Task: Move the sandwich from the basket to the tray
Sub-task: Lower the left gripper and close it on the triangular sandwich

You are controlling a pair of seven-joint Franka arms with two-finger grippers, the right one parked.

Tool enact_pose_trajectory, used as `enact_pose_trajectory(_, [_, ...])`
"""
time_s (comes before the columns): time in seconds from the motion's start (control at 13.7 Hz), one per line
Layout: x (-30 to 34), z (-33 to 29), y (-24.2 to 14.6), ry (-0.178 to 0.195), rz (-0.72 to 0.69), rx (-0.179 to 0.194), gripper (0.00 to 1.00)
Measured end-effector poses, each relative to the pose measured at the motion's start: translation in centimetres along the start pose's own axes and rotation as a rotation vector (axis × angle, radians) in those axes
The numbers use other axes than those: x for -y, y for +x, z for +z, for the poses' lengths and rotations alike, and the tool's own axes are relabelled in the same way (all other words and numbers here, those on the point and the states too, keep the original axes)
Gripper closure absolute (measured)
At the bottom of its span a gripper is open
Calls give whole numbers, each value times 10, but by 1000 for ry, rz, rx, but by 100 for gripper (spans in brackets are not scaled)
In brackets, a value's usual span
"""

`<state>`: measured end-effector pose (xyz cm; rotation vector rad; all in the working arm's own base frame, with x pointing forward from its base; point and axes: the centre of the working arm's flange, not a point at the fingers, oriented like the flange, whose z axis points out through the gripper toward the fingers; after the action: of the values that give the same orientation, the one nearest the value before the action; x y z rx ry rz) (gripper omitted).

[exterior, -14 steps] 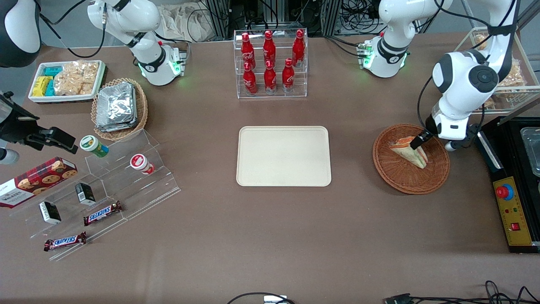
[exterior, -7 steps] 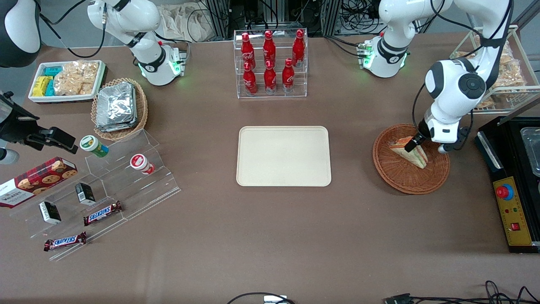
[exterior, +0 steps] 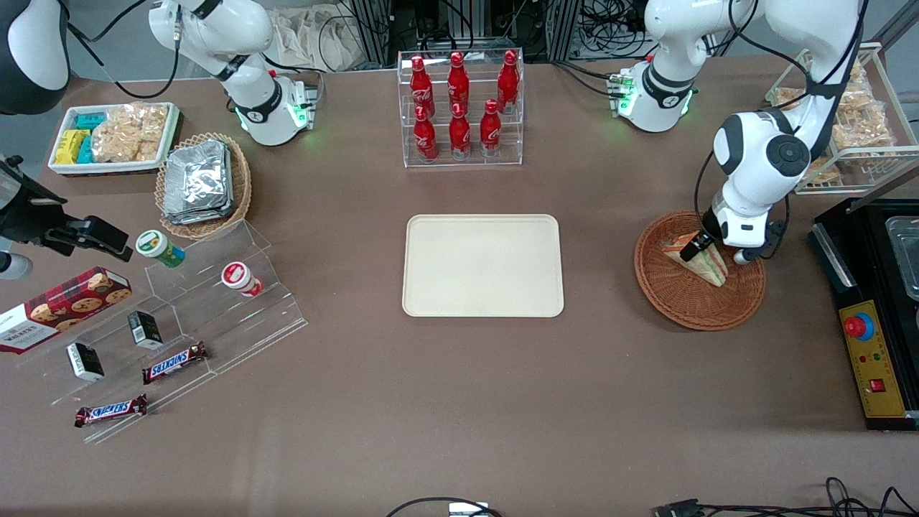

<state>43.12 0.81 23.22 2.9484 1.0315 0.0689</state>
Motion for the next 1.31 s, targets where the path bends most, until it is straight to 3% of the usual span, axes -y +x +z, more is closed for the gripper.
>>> enact_pose_trajectory(0.29, [-1, -2, 1, -3, 0, -6, 60])
enact_pose_trajectory(0.51, [-5, -16, 7, 1, 55, -12, 76])
enact_pose_trajectory(1.09, [-38, -134, 33, 62, 511, 31, 83])
enact_pose_trajectory(1.31, [-75, -165, 23, 59, 723, 17, 83])
